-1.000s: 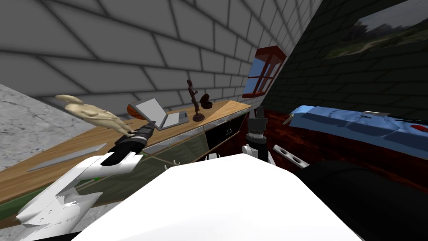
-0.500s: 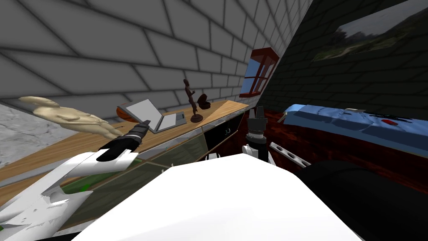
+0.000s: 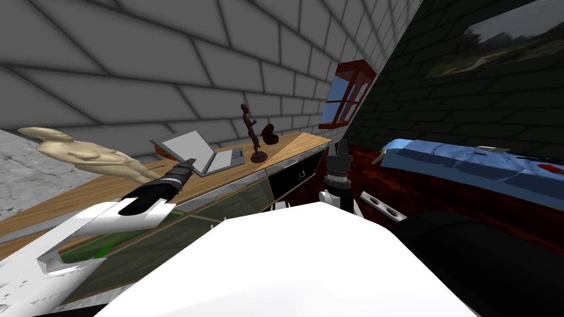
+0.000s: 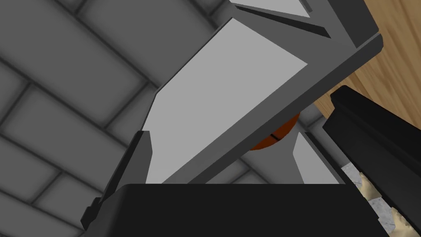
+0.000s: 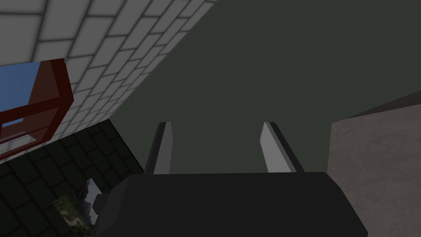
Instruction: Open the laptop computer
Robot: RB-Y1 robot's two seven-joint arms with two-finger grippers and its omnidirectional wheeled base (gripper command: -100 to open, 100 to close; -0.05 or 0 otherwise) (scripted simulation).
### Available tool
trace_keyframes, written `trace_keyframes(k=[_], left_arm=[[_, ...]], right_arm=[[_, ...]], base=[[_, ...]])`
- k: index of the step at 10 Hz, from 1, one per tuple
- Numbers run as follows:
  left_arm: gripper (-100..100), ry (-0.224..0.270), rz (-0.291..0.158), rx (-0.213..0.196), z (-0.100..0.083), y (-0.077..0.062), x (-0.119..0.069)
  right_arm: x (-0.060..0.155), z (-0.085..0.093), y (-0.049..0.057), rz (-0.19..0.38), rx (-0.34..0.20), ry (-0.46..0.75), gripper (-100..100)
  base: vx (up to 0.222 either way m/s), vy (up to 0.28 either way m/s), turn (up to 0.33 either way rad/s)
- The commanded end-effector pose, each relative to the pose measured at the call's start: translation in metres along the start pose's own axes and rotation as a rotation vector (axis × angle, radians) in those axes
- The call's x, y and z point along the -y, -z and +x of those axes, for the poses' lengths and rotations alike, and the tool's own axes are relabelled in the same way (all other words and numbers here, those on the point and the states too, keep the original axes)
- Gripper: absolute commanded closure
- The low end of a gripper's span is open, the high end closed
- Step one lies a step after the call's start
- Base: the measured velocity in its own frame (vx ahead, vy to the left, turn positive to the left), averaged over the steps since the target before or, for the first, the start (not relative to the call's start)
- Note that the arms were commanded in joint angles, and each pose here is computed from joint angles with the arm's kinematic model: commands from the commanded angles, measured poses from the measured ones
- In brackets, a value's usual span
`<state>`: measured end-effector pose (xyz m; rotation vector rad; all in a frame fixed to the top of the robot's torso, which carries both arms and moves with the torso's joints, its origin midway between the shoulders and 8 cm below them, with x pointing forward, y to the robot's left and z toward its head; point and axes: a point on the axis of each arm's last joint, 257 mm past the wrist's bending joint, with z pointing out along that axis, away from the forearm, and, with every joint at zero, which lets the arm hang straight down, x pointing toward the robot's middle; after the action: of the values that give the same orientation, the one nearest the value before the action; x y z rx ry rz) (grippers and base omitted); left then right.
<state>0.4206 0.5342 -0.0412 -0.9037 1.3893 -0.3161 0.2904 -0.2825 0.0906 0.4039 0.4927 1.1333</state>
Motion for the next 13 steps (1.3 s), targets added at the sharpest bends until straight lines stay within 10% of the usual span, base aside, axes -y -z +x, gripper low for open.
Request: trace_keyframes(k=[1,13], left_arm=[[-100,-0.003,0.018,-0.017,-0.006,-0.003,-0.005],[-100,-0.004,0.069,-0.072,-0.017,-0.007,-0.012]], right_arm=[[0.000,0.000,0.000,0.000,0.000,0.000,0],[0.000,0.000,0.000,0.000,0.000,0.000,0]], base=[[0.074,-0.067,0.138],[0.025,-0.029,0.074]])
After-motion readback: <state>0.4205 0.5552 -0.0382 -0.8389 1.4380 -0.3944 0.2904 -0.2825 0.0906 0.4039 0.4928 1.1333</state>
